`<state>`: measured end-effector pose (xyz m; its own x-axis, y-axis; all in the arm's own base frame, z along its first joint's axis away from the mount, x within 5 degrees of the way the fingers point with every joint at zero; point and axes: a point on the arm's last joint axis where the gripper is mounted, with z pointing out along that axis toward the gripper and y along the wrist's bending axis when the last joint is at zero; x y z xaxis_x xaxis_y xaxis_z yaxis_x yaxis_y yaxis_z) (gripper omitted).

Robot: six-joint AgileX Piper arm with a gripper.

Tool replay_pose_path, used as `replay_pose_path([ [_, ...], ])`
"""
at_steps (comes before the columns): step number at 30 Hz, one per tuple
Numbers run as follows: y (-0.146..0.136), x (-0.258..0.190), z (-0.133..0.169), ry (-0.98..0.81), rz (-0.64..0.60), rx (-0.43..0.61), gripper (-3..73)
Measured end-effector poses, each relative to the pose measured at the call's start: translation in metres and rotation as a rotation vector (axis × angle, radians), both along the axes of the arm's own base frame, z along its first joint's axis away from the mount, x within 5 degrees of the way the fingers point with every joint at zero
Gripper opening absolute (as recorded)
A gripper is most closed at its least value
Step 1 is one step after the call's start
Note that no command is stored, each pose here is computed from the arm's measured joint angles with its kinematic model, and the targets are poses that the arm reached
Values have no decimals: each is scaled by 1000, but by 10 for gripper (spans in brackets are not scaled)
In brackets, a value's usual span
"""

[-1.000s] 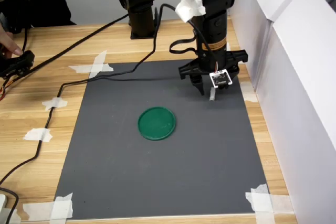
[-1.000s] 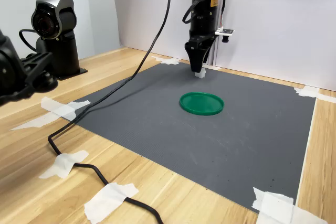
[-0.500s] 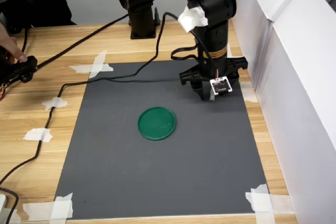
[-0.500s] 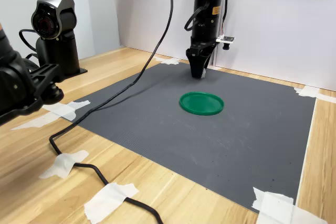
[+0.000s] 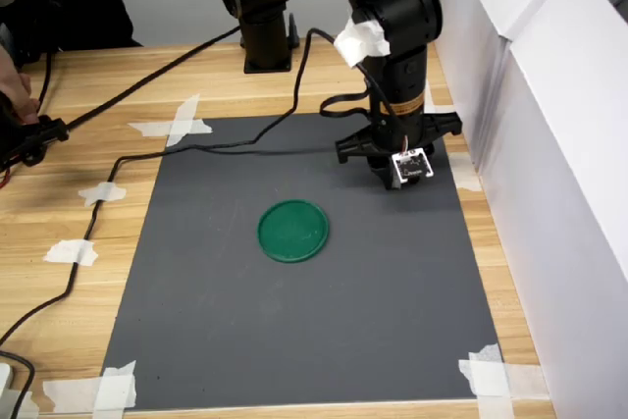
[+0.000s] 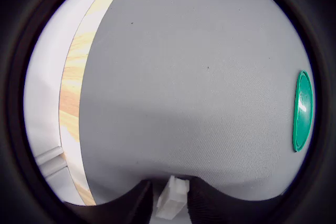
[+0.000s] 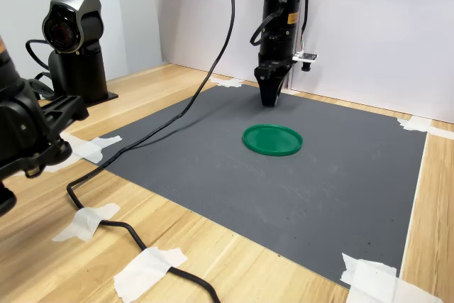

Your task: Grasp a white terminal and put it on the green lid.

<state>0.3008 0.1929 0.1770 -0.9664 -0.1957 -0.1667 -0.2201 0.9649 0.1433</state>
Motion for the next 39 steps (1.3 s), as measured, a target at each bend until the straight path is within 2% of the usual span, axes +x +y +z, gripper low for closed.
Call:
replay_pose_path([
  [8, 0, 0, 0, -2, 6, -3, 100],
  [16, -1, 0, 3, -19, 51, -8, 93],
  [25, -8, -4, 38, -79, 202, -12, 93],
  [28, -25, 2, 50, -101, 174, -12, 93],
  [33, -71, 15, 63, -117, 94, -51, 93],
  [39, -121, 29, 62, -136, 103, -130, 93],
])
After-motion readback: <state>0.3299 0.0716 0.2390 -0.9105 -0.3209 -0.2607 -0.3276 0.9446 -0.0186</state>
